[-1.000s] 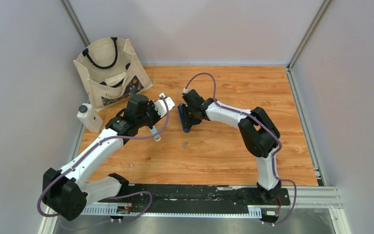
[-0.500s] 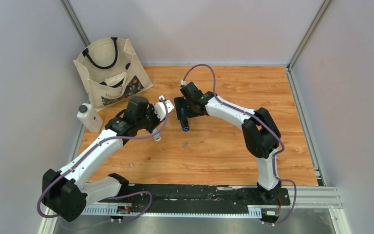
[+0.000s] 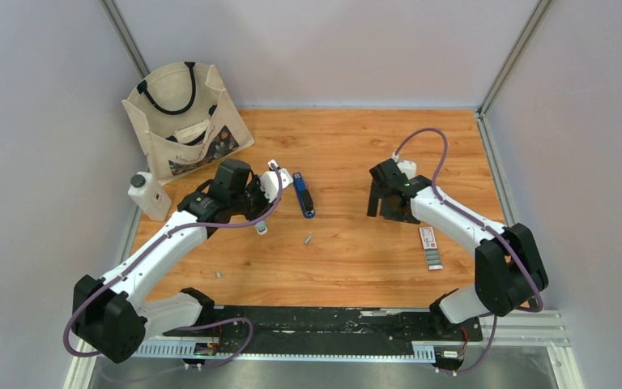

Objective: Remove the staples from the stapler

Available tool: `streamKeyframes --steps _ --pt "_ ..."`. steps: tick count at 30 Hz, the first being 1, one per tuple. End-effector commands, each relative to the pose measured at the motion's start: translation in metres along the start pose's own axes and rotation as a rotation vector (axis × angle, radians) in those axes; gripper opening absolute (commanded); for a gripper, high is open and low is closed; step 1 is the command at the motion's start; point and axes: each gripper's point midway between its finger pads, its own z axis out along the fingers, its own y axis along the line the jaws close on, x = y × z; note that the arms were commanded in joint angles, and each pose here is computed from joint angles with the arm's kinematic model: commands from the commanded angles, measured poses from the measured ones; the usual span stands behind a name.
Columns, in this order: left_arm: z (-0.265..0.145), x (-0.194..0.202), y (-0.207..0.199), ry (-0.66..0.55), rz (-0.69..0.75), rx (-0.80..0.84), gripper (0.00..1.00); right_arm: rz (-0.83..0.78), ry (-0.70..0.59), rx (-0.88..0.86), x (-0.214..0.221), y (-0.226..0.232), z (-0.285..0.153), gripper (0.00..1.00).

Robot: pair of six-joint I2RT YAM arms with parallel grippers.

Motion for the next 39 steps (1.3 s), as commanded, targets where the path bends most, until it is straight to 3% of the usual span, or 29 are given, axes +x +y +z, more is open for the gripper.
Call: streamKeyframes --steps 1,16,33,39 --pt "-0.007 -0.015 -0.003 -0.034 -0.009 0.023 0.37 0.11 0.002 0.222 0.009 -0.063 0.003 0.94" --pt "-0.012 -0.01 -0.006 -0.03 0.026 0.024 0.38 0.254 0.084 0.335 0.038 -0.125 0.017 1.0" --pt "-0.015 -0.008 -0.002 -0.025 0.04 0.003 0.38 0.387 0.19 0.119 0.053 -0.13 0.048 1.0" --pt "-0.019 -0.011 0.0 -0.026 0.041 -0.01 0.38 0.393 0.232 0.037 0.054 -0.113 0.056 0.82"
